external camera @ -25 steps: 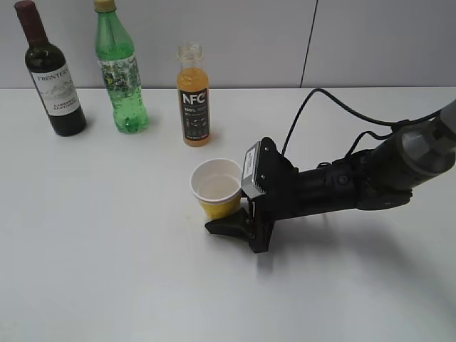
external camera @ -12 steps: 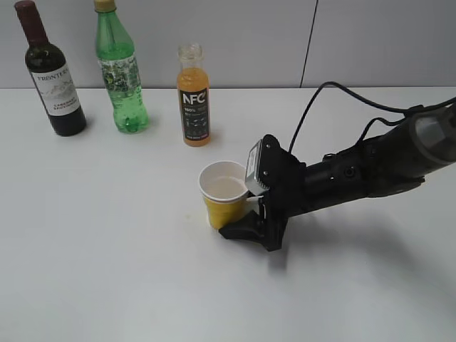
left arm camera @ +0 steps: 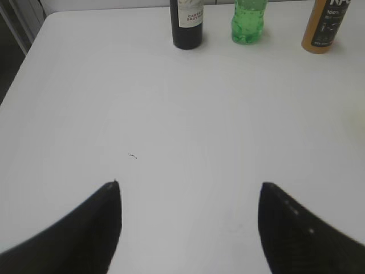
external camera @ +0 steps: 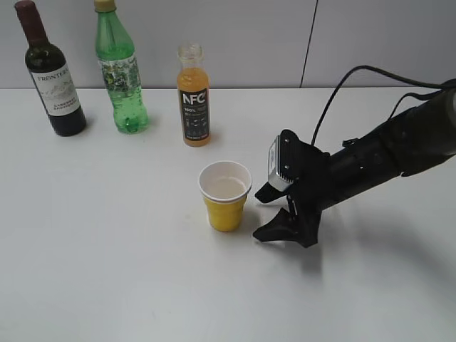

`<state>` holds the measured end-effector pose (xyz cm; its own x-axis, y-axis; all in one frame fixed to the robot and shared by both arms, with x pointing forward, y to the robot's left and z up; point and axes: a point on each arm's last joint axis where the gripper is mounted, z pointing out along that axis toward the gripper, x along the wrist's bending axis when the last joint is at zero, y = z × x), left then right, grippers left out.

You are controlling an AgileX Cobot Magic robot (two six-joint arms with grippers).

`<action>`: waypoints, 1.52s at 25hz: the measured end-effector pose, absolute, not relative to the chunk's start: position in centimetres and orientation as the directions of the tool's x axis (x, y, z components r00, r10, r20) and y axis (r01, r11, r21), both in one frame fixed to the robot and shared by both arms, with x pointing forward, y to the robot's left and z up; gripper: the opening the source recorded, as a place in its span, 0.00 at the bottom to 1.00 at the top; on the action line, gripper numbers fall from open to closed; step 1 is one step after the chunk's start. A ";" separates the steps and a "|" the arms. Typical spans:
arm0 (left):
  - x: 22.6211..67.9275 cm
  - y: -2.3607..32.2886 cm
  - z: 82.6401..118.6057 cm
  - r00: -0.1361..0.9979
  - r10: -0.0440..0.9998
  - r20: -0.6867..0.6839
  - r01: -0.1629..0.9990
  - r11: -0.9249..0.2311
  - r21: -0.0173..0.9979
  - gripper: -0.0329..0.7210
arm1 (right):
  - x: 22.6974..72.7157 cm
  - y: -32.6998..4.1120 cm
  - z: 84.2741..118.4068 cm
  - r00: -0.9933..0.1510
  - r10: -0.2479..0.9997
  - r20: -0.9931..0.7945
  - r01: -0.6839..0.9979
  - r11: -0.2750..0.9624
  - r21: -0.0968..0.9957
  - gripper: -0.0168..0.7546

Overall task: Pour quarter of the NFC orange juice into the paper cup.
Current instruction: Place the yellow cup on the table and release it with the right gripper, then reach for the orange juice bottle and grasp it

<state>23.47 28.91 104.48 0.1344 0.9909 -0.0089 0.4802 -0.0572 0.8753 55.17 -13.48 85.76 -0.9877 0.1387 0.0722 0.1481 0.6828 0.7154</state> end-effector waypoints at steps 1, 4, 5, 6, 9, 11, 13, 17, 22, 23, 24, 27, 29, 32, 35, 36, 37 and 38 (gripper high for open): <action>23.5 28.9 104.5 0.134 0.991 -0.009 0.480 -0.057 0.875 0.77 | 55.3 -13.8 86.2 -0.987 0.148 0.062 0.148 0.689 0.709 0.82; 23.5 28.9 104.5 0.134 0.991 -0.009 0.480 -0.057 0.875 0.77 | 56.1 -14.9 87.9 -0.969 0.243 0.046 0.203 0.675 0.709 0.81; 23.5 28.9 104.5 0.134 0.991 -0.009 0.480 -0.057 0.875 0.77 | 56.4 -15.3 88.5 -0.963 0.266 0.037 0.211 0.667 0.715 0.81; 23.5 28.9 104.5 0.134 0.991 -0.009 0.480 -0.057 0.875 0.77 | 56.6 -15.8 89.0 -0.957 0.288 0.025 0.218 0.661 0.718 0.81; 23.5 28.9 104.5 0.134 0.991 -0.009 0.480 -0.057 0.875 0.77 | 57.5 -17.2 90.8 -0.922 0.380 -0.069 0.225 0.673 0.704 0.80; 23.5 28.9 104.5 0.134 0.991 -0.009 0.480 -0.057 0.875 0.77 | 58.3 -18.2 92.1 -0.872 0.453 -0.182 0.225 0.704 0.673 0.79; 23.5 28.9 104.5 0.134 0.991 -0.009 0.480 -0.057 0.875 0.77 | 59.0 -19.2 93.3 -0.806 0.515 -0.291 0.237 0.732 0.639 0.79; 23.5 28.9 104.5 0.134 0.991 -0.009 0.480 -0.057 0.875 0.77 | 60.1 -21.8 95.5 -0.606 0.616 -0.504 0.316 0.767 0.558 0.79; 23.5 28.9 104.5 0.134 0.991 -0.009 0.480 -0.057 0.875 0.77 | 61.8 -24.2 98.1 -0.279 0.791 -0.545 0.516 0.602 0.609 0.79; 23.5 28.9 104.5 0.134 0.991 -0.009 0.480 -0.057 0.875 0.77 | 62.0 -24.4 98.6 -0.239 0.814 -0.529 0.536 0.565 0.628 0.79; 23.5 28.9 104.5 0.134 0.991 -0.009 0.480 -0.057 0.875 0.77 | 62.2 -24.4 98.9 -0.207 0.843 -0.496 0.559 0.519 0.647 0.79; 23.5 28.9 104.5 0.134 0.991 -0.009 0.480 -0.057 0.875 0.77 | 63.0 -24.5 100.6 -0.127 0.902 -0.413 0.610 0.400 0.684 0.79; 23.5 28.9 104.5 0.134 0.991 -0.009 0.480 -0.057 0.875 0.77 | 63.8 -25.0 102.0 -0.086 0.925 -0.370 0.645 0.335 0.687 0.79; 23.5 28.9 104.5 0.134 0.991 -0.009 0.480 -0.057 0.875 0.77 | 65.1 -26.4 103.3 -0.066 0.959 -0.275 0.747 0.231 0.624 0.79; 23.5 28.9 104.5 0.134 0.991 -0.009 0.480 -0.057 0.875 0.77 | 66.6 -28.0 104.3 -0.071 0.986 -0.153 0.844 0.141 0.518 0.79; 23.5 28.9 104.5 0.134 0.991 -0.009 0.480 -0.057 0.875 0.77 | 66.9 -28.3 104.5 -0.065 0.991 -0.120 0.867 0.115 0.485 0.79; 23.5 28.9 104.5 0.134 0.991 -0.009 0.480 -0.057 0.875 0.77 | 67.1 -28.7 104.9 -0.055 0.995 -0.089 0.890 0.089 0.448 0.79; 23.5 28.9 104.5 0.134 0.991 -0.009 0.480 -0.057 0.875 0.77 | 67.2 -28.9 104.9 -0.056 0.996 -0.070 0.913 0.079 0.399 0.79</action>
<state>23.47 28.91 104.48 0.1344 0.9909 -0.0089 0.4802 -0.0572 0.8753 67.24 -28.93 104.86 -0.0558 0.9960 -0.0700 0.9135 0.0792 0.3991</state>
